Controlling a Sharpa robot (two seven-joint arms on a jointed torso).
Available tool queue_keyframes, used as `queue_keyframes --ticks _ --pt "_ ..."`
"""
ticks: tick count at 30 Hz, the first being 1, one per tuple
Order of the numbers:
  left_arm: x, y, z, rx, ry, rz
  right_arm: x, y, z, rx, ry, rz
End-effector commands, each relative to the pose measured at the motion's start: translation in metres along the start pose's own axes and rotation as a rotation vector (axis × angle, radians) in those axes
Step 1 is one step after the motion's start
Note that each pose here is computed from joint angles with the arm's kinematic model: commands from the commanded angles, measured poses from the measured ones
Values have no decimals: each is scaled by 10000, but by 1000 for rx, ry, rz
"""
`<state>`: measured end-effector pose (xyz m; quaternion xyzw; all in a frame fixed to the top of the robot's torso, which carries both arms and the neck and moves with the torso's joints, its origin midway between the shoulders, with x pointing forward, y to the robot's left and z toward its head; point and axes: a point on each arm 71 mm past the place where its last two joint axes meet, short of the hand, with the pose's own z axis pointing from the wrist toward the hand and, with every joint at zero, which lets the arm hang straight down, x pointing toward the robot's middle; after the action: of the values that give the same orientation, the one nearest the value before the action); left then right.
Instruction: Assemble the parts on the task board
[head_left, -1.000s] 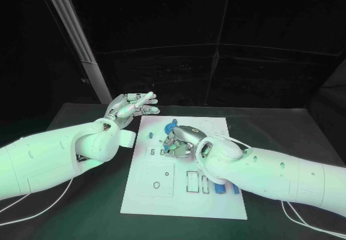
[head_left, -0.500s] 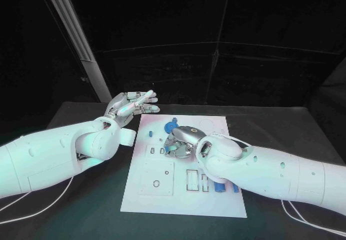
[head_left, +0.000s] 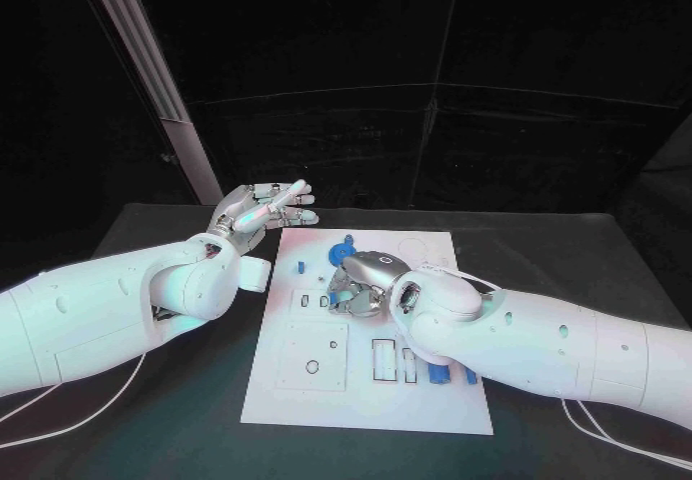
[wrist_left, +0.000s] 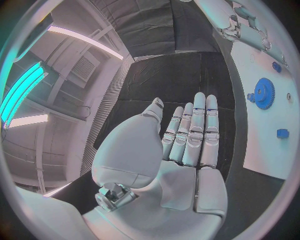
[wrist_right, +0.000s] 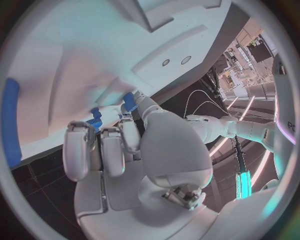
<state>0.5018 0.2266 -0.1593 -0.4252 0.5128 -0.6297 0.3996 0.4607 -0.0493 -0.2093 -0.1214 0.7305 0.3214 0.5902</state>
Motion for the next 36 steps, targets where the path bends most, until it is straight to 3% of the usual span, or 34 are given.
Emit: queue_keyframes --ticks 1,20,26,30,33,36 --pt "13 -12 6 5 11 -8 29 -19 -1 17 22 -27" --pt "10 -11 6 4 11 -8 -9 19 -3 2 -34 -19" --pt "13 -7 8 0 14 -6 -76 29 -38 -15 -127 8" --pt "17 0 4 -11 31 28 -153 23 -148 -110 -198 53" --pt "21 11 -14 -35 69 83 -224 -26 -294 -229 -203 105" --pt "34 42 -39 -86 123 156 -328 -120 -422 -285 -188 179"
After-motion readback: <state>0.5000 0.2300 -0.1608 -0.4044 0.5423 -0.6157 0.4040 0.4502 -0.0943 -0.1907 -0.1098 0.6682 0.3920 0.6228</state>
